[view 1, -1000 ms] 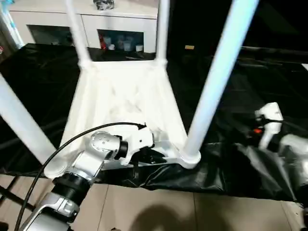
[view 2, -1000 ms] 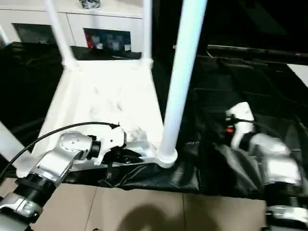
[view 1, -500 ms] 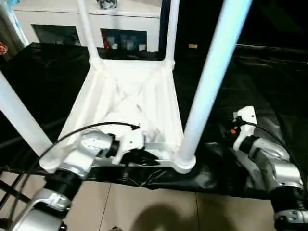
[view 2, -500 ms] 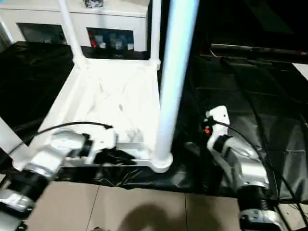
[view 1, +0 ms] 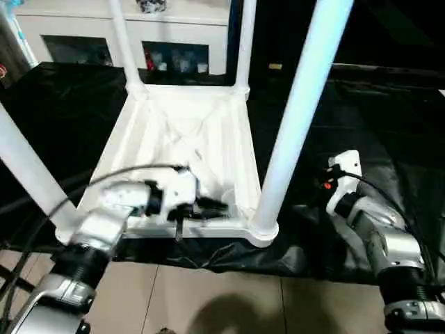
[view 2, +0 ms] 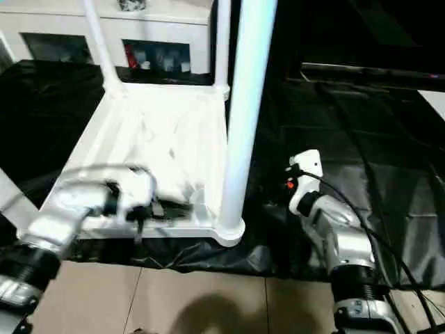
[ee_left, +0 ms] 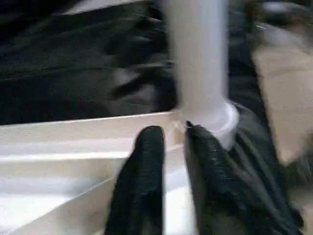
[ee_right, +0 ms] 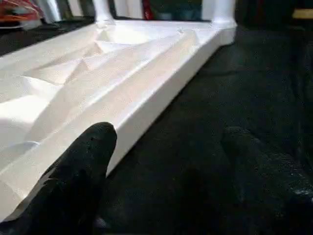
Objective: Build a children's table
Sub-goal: Rotate leg to tighten
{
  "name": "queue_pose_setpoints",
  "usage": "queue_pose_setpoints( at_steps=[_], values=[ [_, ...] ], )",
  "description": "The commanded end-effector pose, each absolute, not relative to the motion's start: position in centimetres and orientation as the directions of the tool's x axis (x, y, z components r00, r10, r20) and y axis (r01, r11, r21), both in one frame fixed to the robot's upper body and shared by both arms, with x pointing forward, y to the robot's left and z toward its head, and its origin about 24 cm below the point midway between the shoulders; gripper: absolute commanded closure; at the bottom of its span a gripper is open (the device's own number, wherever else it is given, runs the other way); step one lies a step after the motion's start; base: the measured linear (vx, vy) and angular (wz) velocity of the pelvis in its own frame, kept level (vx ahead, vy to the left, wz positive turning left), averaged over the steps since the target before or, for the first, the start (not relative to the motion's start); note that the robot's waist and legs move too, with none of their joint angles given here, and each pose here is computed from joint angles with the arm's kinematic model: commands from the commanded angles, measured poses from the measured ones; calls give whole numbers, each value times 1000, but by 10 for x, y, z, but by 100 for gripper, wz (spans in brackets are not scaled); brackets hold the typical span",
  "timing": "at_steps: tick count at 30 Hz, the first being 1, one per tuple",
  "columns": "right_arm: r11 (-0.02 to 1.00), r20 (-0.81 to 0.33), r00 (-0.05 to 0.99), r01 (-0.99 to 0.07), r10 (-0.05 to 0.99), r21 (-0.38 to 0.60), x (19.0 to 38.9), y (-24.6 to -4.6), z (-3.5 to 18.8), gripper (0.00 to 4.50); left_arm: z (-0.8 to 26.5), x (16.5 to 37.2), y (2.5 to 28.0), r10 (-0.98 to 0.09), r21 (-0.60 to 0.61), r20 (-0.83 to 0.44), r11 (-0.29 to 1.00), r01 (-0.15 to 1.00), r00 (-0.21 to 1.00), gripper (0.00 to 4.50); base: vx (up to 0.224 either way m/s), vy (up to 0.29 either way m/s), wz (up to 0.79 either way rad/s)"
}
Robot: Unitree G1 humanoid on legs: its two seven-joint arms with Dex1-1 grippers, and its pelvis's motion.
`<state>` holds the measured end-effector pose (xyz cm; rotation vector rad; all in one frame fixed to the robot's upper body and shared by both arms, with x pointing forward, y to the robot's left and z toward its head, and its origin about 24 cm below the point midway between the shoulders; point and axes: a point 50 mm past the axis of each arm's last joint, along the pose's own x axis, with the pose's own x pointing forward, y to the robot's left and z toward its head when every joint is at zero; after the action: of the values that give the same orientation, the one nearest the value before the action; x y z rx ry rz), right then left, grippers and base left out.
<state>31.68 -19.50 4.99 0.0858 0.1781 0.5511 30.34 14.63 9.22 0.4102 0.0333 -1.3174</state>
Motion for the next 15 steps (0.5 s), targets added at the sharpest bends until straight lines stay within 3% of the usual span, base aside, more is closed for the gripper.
queue_pose_setpoints(
  at_steps=[1, 4, 9, 13, 15],
  values=[
    [883, -157, 869, -463, 469, 77, 318, -194, 53, 56, 96, 309, 157, -876, 258, -210, 378, 889, 434, 344, 0, 0, 0],
    [922, -172, 907, -387, 385, 23, 320, -190, 54, 56, 92, 315, 170, -691, 253, -155, 663, 704, 706, 344, 0, 0, 0],
    [893, -152, 881, -449, 449, 38, 311, -178, 52, 56, 89, 306, 174, -504, 179, -101, 839, 513, 858, 344, 0, 0, 0],
    [868, -164, 854, -495, 493, 33, 302, -176, 47, 56, 84, 285, 170, -522, 133, -113, 835, 533, 846, 344, 0, 0, 0],
    [832, -159, 818, -554, 552, 39, 294, -172, 49, 56, 84, 264, 165, -613, 96, -144, 773, 627, 777, 344, 0, 0, 0]
  ],
)
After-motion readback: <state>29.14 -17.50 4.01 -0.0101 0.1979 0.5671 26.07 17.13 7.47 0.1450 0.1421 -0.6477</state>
